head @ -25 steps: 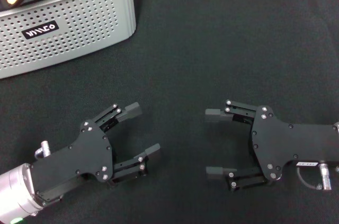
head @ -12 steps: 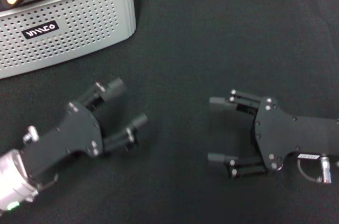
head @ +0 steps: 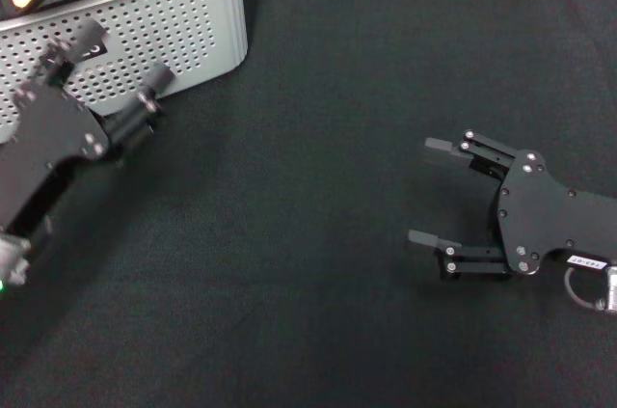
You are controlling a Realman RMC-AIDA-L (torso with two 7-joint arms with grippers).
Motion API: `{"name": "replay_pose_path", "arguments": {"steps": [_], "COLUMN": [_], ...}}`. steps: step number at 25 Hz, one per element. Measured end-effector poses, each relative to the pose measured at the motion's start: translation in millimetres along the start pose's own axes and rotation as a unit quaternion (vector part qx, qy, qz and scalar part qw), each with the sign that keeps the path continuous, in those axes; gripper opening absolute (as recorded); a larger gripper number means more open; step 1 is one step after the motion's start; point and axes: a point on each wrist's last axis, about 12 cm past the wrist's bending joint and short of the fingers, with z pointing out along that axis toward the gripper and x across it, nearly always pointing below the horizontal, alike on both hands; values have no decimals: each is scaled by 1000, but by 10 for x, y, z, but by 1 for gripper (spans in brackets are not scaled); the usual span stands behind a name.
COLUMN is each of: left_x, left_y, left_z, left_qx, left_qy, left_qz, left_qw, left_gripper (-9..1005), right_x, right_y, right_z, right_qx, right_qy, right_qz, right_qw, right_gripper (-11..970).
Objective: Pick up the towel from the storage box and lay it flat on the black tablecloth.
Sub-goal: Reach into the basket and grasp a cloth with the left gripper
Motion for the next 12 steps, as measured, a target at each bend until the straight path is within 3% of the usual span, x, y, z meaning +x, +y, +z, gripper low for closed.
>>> {"name": "replay_pose_path", "arguments": {"steps": [5, 12], "left_x": [-38, -44], "left_y": [125, 185], "left_z": [132, 220], "left_qx": [-41, -55], "left_qy": [-21, -21], "left_qz": [59, 148], "left_qw": [997, 987], "left_gripper": [828, 819], "right_x": [8, -12], "right_y": [-1, -36], "right_z": [-39, -50], "right_qx": [11, 18], "right_qy": [-1, -4], "right_qz": [-1, -5], "right_qw": [1000, 1000], "right_gripper": [890, 890]}}
